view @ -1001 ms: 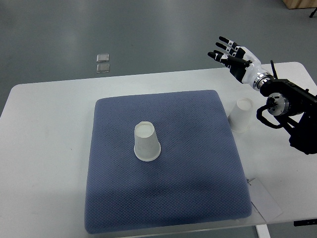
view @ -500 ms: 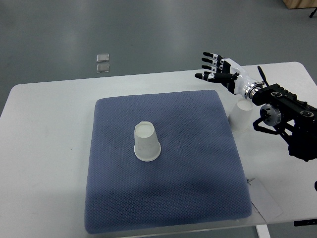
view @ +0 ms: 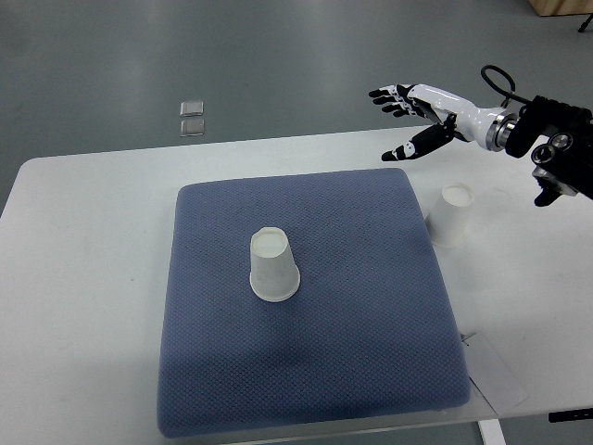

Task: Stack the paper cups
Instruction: 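Lower the right hand around the white paper cup and close fingers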

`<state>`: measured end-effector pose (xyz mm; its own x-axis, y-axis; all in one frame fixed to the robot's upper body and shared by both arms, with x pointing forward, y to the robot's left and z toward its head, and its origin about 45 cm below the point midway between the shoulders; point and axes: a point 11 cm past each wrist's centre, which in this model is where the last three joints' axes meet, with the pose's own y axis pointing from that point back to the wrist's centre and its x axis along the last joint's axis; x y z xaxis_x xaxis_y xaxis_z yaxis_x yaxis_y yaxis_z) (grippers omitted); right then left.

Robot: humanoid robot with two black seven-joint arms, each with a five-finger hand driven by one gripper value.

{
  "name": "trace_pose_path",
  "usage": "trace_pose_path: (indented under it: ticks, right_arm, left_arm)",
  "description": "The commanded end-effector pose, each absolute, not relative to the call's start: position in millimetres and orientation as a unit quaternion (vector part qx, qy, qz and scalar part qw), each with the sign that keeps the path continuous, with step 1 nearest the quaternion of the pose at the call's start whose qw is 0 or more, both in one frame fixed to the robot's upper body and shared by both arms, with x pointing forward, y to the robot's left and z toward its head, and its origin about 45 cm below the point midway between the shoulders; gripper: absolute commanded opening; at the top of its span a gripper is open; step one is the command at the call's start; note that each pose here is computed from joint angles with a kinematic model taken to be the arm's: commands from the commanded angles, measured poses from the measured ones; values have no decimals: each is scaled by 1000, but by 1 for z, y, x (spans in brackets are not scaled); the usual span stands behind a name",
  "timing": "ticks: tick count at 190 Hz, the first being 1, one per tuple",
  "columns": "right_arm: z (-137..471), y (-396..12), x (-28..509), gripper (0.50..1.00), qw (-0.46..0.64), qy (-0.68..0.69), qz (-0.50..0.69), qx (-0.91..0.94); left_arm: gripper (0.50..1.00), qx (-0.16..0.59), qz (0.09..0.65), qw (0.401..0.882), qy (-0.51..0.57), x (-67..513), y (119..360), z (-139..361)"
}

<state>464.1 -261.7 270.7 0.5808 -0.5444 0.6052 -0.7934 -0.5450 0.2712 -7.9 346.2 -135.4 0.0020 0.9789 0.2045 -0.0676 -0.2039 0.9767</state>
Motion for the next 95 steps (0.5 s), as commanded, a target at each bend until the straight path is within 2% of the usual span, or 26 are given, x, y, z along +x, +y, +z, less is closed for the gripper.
trace_pose_path:
  ticks: [1, 21, 24, 47, 95]
  right_arm:
    - [293, -274, 459, 921, 325, -345, 298, 829]
    - [296, -276, 456, 921, 348, -322, 325, 818]
    - [293, -282, 449, 921, 382, -290, 353, 804]
    - [272, -289, 436, 921, 430, -231, 381, 785]
    - [246, -296, 426, 921, 469, -192, 385, 771]
  left_arm:
    - [1000, 534, 563, 465, 427, -8, 346, -135]
    - [1000, 534, 563, 465, 427, -8, 346, -135]
    - [1000, 534, 563, 465, 427, -8, 346, -135]
    - [1000, 534, 563, 465, 427, -8, 346, -135]
    - [1000, 534, 563, 465, 427, -8, 346, -135]
